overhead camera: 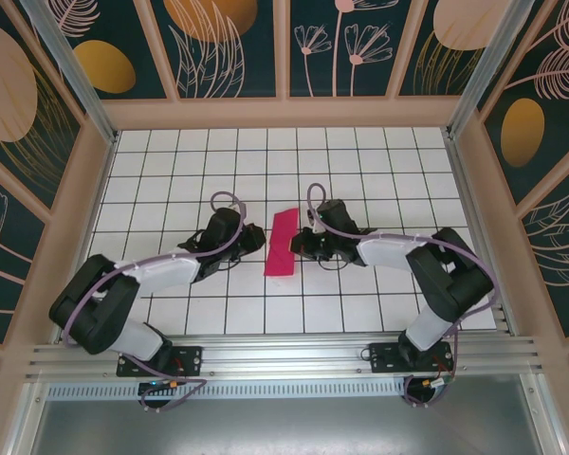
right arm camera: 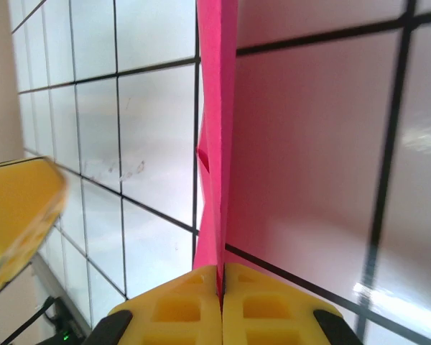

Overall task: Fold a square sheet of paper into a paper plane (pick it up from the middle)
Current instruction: Turn over the paper at the center of the table.

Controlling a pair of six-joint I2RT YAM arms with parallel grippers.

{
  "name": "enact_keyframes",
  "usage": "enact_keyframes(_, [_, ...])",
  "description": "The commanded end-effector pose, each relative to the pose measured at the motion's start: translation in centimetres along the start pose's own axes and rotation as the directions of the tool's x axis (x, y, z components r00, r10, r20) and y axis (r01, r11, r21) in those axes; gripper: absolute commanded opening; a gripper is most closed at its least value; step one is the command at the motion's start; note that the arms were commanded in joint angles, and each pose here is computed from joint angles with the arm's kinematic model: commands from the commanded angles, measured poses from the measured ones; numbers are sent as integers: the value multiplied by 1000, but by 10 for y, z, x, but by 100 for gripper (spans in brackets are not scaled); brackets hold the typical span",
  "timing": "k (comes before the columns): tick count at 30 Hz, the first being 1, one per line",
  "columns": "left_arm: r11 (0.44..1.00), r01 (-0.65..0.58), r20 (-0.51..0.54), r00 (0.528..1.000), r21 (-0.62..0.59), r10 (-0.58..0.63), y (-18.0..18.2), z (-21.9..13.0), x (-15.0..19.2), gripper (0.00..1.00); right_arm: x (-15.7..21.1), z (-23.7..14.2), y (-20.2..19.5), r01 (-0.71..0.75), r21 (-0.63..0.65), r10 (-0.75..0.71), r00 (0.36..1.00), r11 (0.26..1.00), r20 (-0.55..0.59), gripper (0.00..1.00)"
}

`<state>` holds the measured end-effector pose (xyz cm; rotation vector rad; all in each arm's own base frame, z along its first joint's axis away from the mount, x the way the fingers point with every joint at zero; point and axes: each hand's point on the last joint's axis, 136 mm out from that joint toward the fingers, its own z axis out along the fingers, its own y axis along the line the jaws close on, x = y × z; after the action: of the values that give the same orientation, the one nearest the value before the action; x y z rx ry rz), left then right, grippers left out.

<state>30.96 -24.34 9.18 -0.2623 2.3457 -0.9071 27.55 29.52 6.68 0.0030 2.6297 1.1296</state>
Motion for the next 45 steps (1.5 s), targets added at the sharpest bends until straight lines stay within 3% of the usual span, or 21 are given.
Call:
enact_keyframes(1, [998,10,141,990,-61,-1,11,-21,-20,13,-17,-30,-12,83,190,-93,995,978,47,7])
enact_keyframes(9, [991,81,303,952,-104,-46,30,-56,-37,18,-37,-98,-23,98,468,-175,977,878,124,10])
enact_keyframes(17, [979,147,367,926,-142,-86,50,-70,-38,20,-44,-148,-46,76,754,-227,969,652,98,10])
enact_keyframes(21, [973,172,388,916,-152,-101,57,-74,-38,22,-43,-147,-46,113,817,-270,961,565,54,10])
enact_keyframes(29, [958,226,435,891,-174,-131,68,-86,-40,22,-19,-98,-50,249,862,-280,951,441,-131,9])
enact_keyframes(38, [937,286,500,852,-198,-154,91,-107,-36,23,11,-19,-28,354,773,-268,932,526,-244,15])
enact_keyframes(41, [938,292,504,848,-189,-162,93,-110,-34,24,18,7,-18,367,718,-256,930,591,-264,18])
enact_keyframes(45, [939,287,504,849,-188,-158,93,-111,-33,25,23,32,16,342,560,-244,939,755,-244,26])
